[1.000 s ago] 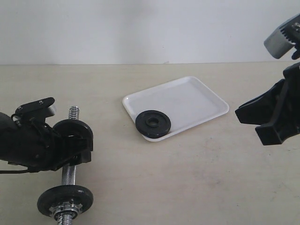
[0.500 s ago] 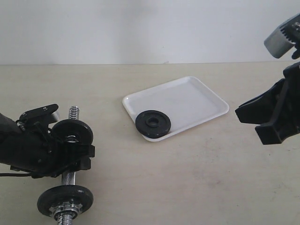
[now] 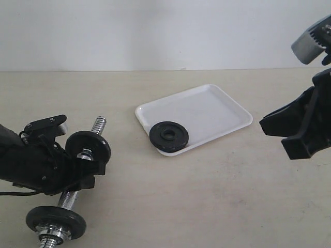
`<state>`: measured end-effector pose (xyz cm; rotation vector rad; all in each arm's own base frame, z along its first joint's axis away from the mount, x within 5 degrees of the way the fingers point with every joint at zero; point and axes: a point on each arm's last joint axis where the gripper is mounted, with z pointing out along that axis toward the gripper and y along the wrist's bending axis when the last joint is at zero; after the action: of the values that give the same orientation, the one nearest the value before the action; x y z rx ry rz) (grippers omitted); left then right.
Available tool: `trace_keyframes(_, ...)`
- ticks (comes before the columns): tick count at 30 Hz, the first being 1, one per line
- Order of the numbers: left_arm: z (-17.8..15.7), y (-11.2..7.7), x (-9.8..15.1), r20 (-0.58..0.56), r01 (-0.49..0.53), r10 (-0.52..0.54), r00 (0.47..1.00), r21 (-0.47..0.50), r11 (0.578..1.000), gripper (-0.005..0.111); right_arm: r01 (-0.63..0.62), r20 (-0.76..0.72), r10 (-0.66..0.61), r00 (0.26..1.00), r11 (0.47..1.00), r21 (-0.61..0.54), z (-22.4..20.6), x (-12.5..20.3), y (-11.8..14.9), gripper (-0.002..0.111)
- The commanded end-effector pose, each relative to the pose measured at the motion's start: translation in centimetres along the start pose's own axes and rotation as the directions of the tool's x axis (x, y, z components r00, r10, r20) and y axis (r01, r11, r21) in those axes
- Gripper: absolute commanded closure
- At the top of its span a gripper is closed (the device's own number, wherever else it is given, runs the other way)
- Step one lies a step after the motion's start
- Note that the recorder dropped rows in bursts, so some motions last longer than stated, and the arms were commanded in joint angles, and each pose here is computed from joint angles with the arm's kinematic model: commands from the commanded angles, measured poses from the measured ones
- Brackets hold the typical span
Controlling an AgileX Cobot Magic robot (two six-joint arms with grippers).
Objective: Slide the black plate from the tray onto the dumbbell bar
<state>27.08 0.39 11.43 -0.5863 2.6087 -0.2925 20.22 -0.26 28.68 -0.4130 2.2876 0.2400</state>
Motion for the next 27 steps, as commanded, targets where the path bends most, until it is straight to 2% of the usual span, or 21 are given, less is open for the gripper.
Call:
trace_keyframes(1, 0.1, -0.1, 0.1, -0.012, -0.05, 0.051, 0.999, 0.007, 0.999, 0.103, 0.004, 0.008, -0.004, 1.0, 1.0, 0.009, -0.1, -0.2, -0.1, 0.109)
trace_keyframes(10, 0.1, 0.1, 0.3, -0.031, -0.247, 0.246, 0.969, -0.009, 0.969, 0.103, 0.028, 0.016, -0.028, 0.999, 0.999, 0.021, -0.1, -0.3, -0.2, 0.109)
trace_keyframes(14, 0.1, 0.2, 0.3, -0.036, -0.304, 0.303, 0.952, -0.011, 0.953, 0.103, 0.047, 0.029, -0.049, 0.998, 0.998, 0.052, 0.1, -0.5, -0.6, 0.109)
trace_keyframes(20, 0.0, -0.2, -0.3, -0.018, -0.327, 0.327, 0.945, -0.003, 0.945, 0.103, 0.009, -0.029, -0.008, 1.0, 0.999, 0.033, 2.5, 0.0, -1.8, 0.109)
trace_keyframes(27, -1.9, -1.2, -2.0, 0.082, -0.38, 0.379, 0.922, 0.002, 0.925, 0.103, -0.004, -0.052, 0.005, 0.999, 1.0, 0.023, 5.5, 0.2, -3.2, 0.109)
